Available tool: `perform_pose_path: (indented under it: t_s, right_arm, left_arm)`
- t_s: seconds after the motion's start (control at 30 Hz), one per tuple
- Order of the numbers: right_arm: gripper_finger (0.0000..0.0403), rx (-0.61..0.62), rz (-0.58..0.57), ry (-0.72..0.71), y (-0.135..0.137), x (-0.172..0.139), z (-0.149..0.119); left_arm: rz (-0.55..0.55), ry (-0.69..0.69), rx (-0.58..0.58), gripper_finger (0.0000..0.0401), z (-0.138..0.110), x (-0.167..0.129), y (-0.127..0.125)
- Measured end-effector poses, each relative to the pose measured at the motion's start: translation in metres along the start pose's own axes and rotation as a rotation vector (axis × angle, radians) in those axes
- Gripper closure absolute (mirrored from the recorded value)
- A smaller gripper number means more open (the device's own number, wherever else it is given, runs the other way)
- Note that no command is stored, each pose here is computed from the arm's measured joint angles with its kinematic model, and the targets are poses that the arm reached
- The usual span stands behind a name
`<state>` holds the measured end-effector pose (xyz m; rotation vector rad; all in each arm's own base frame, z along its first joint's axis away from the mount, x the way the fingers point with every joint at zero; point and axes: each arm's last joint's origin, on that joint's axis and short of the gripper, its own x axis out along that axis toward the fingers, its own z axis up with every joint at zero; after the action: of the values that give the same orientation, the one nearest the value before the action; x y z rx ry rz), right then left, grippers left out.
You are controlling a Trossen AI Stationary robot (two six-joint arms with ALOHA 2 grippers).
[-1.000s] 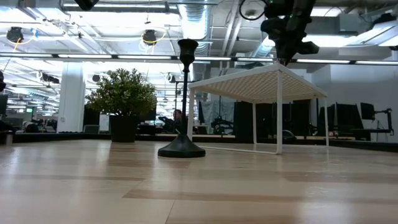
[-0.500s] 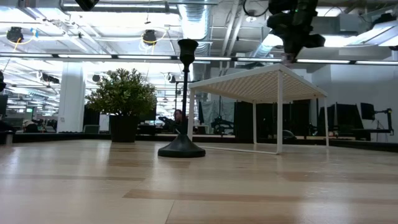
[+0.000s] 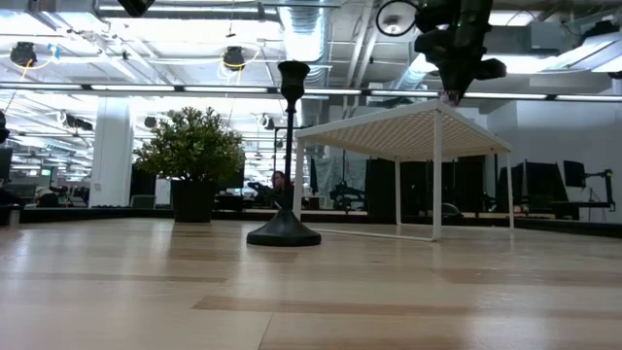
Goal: Pick & Place candle stick holders
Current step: Put the pink glass candle holder on the shelf aligned with the other green candle holder
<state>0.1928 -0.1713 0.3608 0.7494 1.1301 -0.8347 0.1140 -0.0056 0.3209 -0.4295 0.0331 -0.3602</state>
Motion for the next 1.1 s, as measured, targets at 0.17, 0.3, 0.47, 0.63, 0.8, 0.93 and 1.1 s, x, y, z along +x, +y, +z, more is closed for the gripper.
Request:
perform_pose_path:
  t_s: [0.17,0.3,0.47,0.63,0.8,0.93,1.1]
  right_arm:
    - [0.0380,-0.010,0.004,0.004,0.0028,0.0038,0.0031]
    - [0.0380,-0.014,0.007,-0.003,0.0032,0.0040,0.0040]
    - [0.0380,-0.014,0.006,-0.002,0.0032,0.0042,0.0040]
    - [0.0351,-0.013,0.003,0.000,0.0030,0.0048,0.0039]
    - [0.0342,-0.007,0.002,0.006,0.0032,0.0055,0.0037]
    - [0.0340,-0.007,0.002,0.005,0.0033,0.0055,0.0038]
    - [0.0332,-0.006,0.009,-0.014,0.0039,0.0055,0.0056]
  left_arm:
    - [-0.001,0.000,-0.003,0.0392,0.0000,-0.0001,-0.0001]
    - [0.000,-0.001,-0.004,0.0392,0.0000,-0.0001,-0.0001]
    - [-0.001,0.000,-0.004,0.0392,0.0000,-0.0001,-0.0001]
    - [-0.001,0.000,-0.004,0.0392,0.0000,-0.0001,-0.0001]
    - [-0.001,0.000,-0.004,0.0392,0.0000,-0.0001,-0.0001]
    - [-0.001,0.000,-0.004,0.0392,0.0000,-0.0001,-0.0001]
    - [-0.001,0.000,-0.004,0.0392,0.0000,-0.0001,-0.0001]
